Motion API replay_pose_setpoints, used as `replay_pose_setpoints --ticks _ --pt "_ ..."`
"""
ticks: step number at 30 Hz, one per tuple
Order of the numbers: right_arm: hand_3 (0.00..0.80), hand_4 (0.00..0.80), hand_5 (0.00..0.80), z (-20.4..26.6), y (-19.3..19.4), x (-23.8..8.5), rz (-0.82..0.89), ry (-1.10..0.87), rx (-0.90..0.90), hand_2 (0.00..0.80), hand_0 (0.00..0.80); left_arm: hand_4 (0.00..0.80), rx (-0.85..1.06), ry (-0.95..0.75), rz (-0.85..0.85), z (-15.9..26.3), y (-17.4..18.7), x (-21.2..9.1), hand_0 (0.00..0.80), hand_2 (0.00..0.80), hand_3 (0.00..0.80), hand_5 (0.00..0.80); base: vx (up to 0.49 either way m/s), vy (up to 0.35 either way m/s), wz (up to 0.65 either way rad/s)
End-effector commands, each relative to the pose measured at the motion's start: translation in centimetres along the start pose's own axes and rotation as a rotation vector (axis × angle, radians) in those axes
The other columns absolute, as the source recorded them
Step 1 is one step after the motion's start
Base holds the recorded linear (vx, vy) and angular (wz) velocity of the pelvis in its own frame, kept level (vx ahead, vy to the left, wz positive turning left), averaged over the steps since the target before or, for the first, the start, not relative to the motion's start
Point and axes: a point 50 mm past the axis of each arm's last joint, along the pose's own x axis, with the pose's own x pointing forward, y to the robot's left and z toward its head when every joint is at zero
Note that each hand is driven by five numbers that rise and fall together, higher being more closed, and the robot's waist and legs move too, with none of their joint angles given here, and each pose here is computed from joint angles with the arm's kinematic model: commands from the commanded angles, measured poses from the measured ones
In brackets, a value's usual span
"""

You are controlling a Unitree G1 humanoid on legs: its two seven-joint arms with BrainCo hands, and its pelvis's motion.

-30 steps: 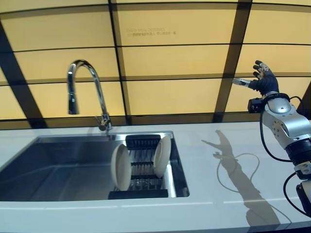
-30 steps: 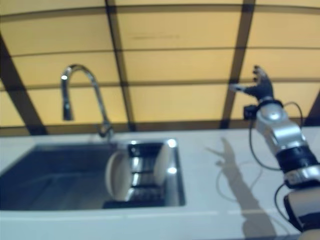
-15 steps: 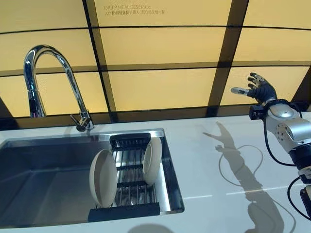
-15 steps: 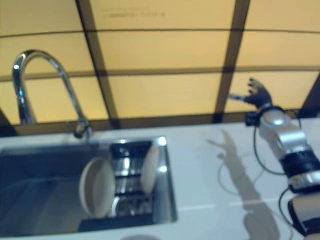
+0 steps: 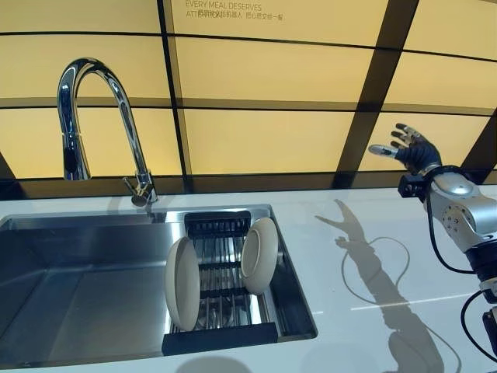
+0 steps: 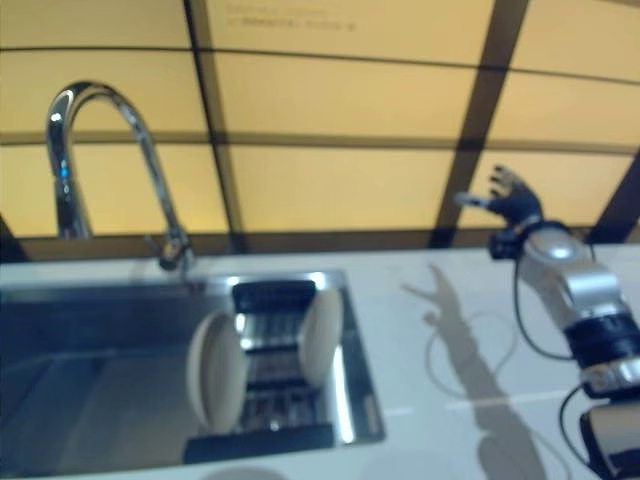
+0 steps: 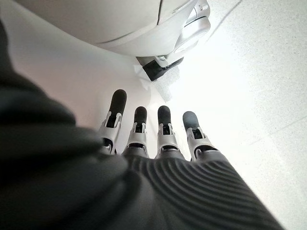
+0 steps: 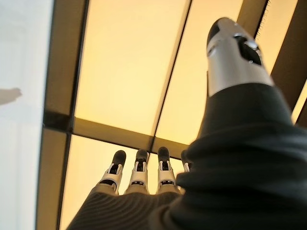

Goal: Take plates into dishwasher

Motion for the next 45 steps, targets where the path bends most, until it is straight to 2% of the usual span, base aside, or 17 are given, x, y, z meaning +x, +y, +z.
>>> replay_pose_setpoints --ticks 1,10,14,21,27,32,36,39,42,45 --pt "0.000 0.000 0.000 0.2 0.7 -0.4 0.036 -0.045 0.085 0.000 0.000 0.000 0.047 0.010 0.071 0.5 2.4 -0.1 0.000 0.000 0.000 0.000 -0.015 0.055 -0.03" --pt "0.000 0.000 0.000 -2.7 2.6 -1.6 0.160 0.087 0.273 0.000 0.000 0.000 0.011 -0.007 0.086 0.9 2.8 -0.1 0.000 0.000 0.000 0.000 -0.020 0.048 -0.02" --pt "0.000 0.000 0.000 -4.1 4.3 -2.7 0.218 0.096 0.267 0.000 0.000 0.000 0.007 -0.007 0.101 0.9 3.1 -0.2 0.000 0.000 0.000 0.000 -0.033 0.026 -0.07" --pt "0.000 0.000 0.000 -3.8 4.6 -3.2 0.207 0.042 0.227 0.000 0.000 0.000 -0.034 0.004 0.157 0.5 4.1 -0.4 0.000 0.000 0.000 0.000 -0.018 -0.062 -0.07" --pt "0.000 0.000 0.000 -2.3 2.3 -2.6 0.054 -0.035 0.110 0.000 0.000 0.000 -0.063 0.000 0.166 -0.8 3.8 -0.6 0.000 0.000 0.000 0.000 0.023 -0.036 0.11" --pt "0.000 0.000 0.000 0.1 1.2 -1.0 -0.040 -0.091 0.027 0.000 0.000 0.000 -0.107 0.025 0.147 -2.1 2.6 -0.6 0.000 0.000 0.000 0.000 -0.055 0.243 0.08" --pt "0.000 0.000 0.000 2.7 -0.5 -0.8 -0.143 -0.163 -0.005 0.000 0.000 0.000 -0.129 0.004 0.146 -1.9 2.0 -0.4 0.000 0.000 0.000 0.000 -0.129 0.562 -0.15" --pt "0.000 0.000 0.000 4.3 -2.8 -0.6 -0.244 -0.212 0.014 0.000 0.000 0.000 -0.108 -0.065 0.147 0.1 2.8 -0.4 0.000 0.000 0.000 0.000 -0.170 0.711 0.02" --pt "0.000 0.000 0.000 4.1 -5.5 -1.3 -0.328 -0.240 0.011 0.000 0.000 0.000 -0.050 -0.107 0.153 2.2 3.9 -0.3 0.000 0.000 0.000 0.000 -0.176 0.717 0.28" --pt "0.000 0.000 0.000 3.0 -6.5 -2.4 -0.370 -0.227 0.010 0.000 0.000 0.000 -0.015 -0.083 0.169 2.0 4.9 -0.6 0.000 0.000 0.000 0.000 -0.120 0.542 0.25"
